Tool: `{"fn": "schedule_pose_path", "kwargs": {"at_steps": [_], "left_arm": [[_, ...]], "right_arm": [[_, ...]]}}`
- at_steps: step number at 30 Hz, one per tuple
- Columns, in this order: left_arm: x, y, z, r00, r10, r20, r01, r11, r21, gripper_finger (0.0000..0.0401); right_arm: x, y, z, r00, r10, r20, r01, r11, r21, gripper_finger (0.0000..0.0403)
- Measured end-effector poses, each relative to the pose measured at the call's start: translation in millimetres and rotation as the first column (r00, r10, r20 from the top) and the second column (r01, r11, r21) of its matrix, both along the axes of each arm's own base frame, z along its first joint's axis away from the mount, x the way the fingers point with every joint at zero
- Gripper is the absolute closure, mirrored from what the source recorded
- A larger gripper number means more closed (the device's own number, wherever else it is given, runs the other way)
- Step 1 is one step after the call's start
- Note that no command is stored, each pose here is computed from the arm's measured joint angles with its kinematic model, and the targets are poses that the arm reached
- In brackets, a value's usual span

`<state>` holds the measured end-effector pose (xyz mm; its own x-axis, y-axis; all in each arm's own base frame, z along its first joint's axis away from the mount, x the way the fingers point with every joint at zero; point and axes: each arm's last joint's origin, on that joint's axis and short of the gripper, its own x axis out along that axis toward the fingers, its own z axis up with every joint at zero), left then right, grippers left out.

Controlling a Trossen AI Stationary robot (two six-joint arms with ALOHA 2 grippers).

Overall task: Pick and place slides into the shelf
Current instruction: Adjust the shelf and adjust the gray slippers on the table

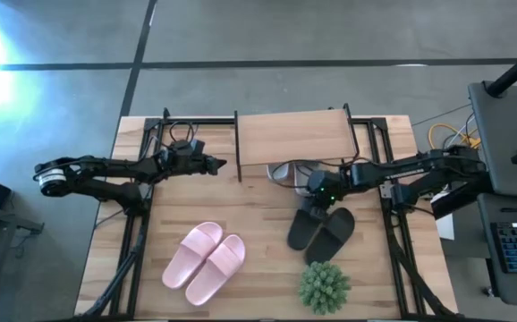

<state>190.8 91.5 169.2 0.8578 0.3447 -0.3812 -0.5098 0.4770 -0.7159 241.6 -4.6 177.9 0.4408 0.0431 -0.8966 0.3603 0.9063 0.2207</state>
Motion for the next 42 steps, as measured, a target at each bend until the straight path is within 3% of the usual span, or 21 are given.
{"fn": "schedule_pose_path", "kwargs": {"at_steps": [10, 21, 30, 36, 42], "left_arm": [[0, 0, 0, 1.0, 0.002, 0.002, -0.002, 1.0, 0.001, 0.0401], [0, 1, 0, 1.0, 0.026, -0.003, -0.026, 1.0, 0.01, 0.0401], [0, 1, 0, 1.0, 0.031, -0.005, -0.031, 0.999, 0.012, 0.0401], [0, 1, 0, 1.0, 0.031, -0.005, -0.031, 0.999, 0.012, 0.0401], [0, 1, 0, 1.0, 0.03, -0.005, -0.03, 0.999, 0.012, 0.0401]], "right_arm": [[16, -7, 1, 0.996, -0.067, 0.056, 0.075, 0.985, -0.155, 0.0394], [10, -11, 12, 0.997, -0.073, 0.037, 0.079, 0.981, -0.176, 0.0394], [27, -13, -3, 0.996, -0.05, 0.078, 0.064, 0.98, -0.187, 0.0394], [34, -14, -23, 0.999, -0.045, 0.012, 0.046, 0.979, -0.199, 0.0394], [34, -18, -31, 0.993, -0.118, -0.033, 0.1, 0.935, -0.34, 0.0394]]}}
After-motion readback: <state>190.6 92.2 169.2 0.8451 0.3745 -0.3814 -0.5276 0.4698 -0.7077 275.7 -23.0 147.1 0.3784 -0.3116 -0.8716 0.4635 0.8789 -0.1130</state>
